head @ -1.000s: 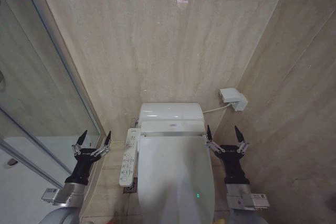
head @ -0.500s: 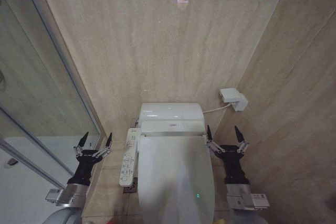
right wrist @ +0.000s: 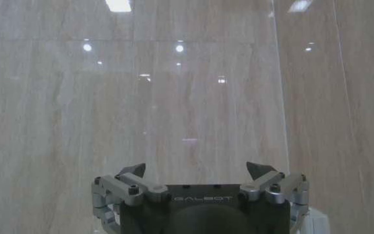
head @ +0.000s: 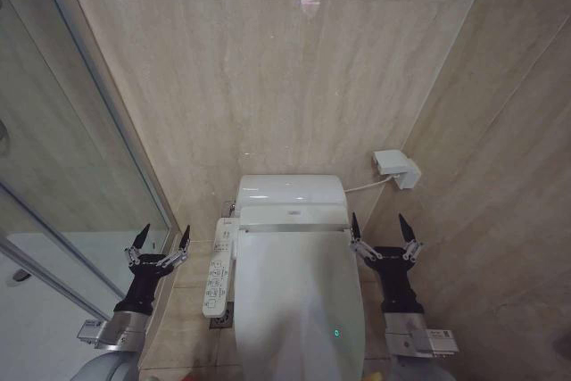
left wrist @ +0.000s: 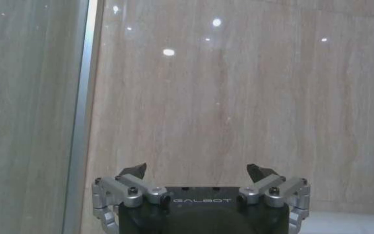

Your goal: Open the toilet lid, clean the toilet bowl with a toilet brush, close the toilet lid, and flush.

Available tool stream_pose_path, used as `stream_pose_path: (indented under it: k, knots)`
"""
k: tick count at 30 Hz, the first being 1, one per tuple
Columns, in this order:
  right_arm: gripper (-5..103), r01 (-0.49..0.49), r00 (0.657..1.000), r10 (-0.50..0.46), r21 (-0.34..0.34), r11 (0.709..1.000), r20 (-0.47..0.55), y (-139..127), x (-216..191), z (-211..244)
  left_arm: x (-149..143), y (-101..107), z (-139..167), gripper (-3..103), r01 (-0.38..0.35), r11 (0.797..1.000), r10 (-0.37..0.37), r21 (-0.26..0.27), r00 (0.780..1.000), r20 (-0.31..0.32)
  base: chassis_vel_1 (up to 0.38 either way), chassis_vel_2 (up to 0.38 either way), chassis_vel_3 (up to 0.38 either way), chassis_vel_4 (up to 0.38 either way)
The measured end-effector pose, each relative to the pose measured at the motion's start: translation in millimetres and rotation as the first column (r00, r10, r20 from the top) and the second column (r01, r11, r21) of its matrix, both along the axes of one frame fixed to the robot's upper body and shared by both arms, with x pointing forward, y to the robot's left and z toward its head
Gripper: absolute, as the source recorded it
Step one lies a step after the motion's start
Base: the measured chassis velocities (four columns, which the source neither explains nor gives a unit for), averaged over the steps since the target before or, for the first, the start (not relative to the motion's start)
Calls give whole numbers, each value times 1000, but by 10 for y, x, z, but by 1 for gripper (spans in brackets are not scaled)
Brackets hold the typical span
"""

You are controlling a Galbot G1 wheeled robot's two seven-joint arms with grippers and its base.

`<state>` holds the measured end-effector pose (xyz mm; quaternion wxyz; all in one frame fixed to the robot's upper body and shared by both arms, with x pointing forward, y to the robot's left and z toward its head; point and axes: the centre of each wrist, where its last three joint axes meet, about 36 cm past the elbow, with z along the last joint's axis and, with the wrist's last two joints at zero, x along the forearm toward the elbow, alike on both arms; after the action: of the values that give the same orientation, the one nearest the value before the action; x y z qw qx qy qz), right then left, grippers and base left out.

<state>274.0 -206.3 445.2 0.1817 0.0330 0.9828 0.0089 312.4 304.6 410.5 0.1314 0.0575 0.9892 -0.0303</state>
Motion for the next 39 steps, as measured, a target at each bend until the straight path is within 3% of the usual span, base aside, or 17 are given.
stream_pose_path:
  k: [21, 39]
  knots:
    - [100, 0, 1000, 0, 0, 1000, 0, 0, 0, 0, 0, 1, -1, 100, 1, 1000, -1, 0, 1000, -1, 14, -17, -15, 15]
    - [100, 0, 1000, 0, 0, 1000, 0, 1, -1, 0, 0, 2, 0, 100, 0, 1000, 0, 0, 1000, -2, 228, -234, -233, 234]
